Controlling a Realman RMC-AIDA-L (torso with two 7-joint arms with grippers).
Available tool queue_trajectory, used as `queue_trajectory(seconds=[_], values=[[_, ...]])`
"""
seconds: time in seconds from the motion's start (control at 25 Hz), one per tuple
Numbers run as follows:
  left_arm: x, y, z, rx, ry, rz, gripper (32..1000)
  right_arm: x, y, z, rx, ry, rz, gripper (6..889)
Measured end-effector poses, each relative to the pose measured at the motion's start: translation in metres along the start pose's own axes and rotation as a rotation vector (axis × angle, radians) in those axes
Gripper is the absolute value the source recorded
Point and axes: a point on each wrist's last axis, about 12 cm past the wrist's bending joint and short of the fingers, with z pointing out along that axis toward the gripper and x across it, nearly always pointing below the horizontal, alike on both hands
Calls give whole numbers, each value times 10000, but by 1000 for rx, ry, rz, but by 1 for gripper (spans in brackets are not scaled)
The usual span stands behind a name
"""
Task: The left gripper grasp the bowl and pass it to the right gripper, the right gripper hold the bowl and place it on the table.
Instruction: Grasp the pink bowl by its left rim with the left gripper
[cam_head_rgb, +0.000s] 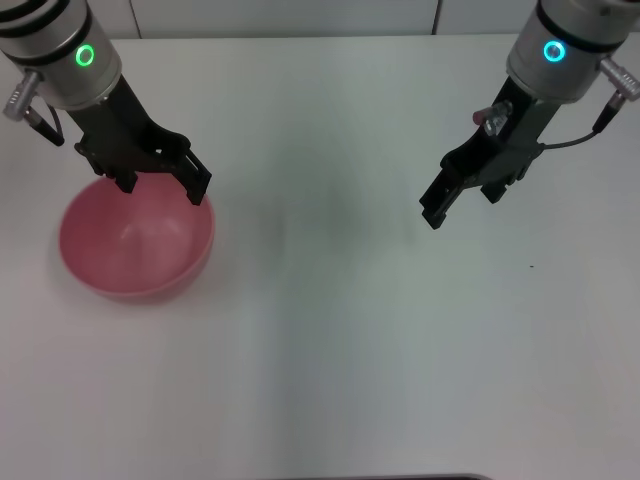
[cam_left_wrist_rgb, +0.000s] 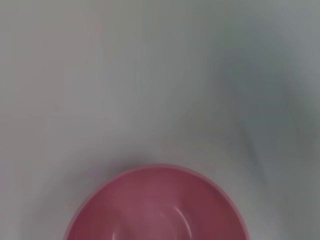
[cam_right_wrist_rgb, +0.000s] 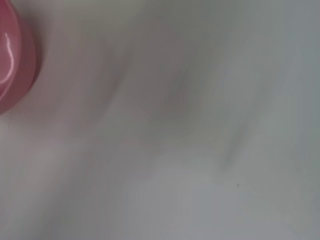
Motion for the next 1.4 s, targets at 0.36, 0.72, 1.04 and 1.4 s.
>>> queue_trajectory(seconds=[0.36, 0.72, 1.04, 1.4], values=[[-3, -3, 1, 0, -2, 8, 875, 7, -15, 12, 8, 1, -11, 876], [56, 113, 33, -13, 1, 1, 876, 15, -31, 13, 8, 1, -24, 876], [108, 313, 43, -68, -6, -44, 876, 24, -38, 25, 7, 2, -33, 876], [189, 634, 63, -94, -43, -92, 876, 19, -24, 21, 7, 5, -50, 876]])
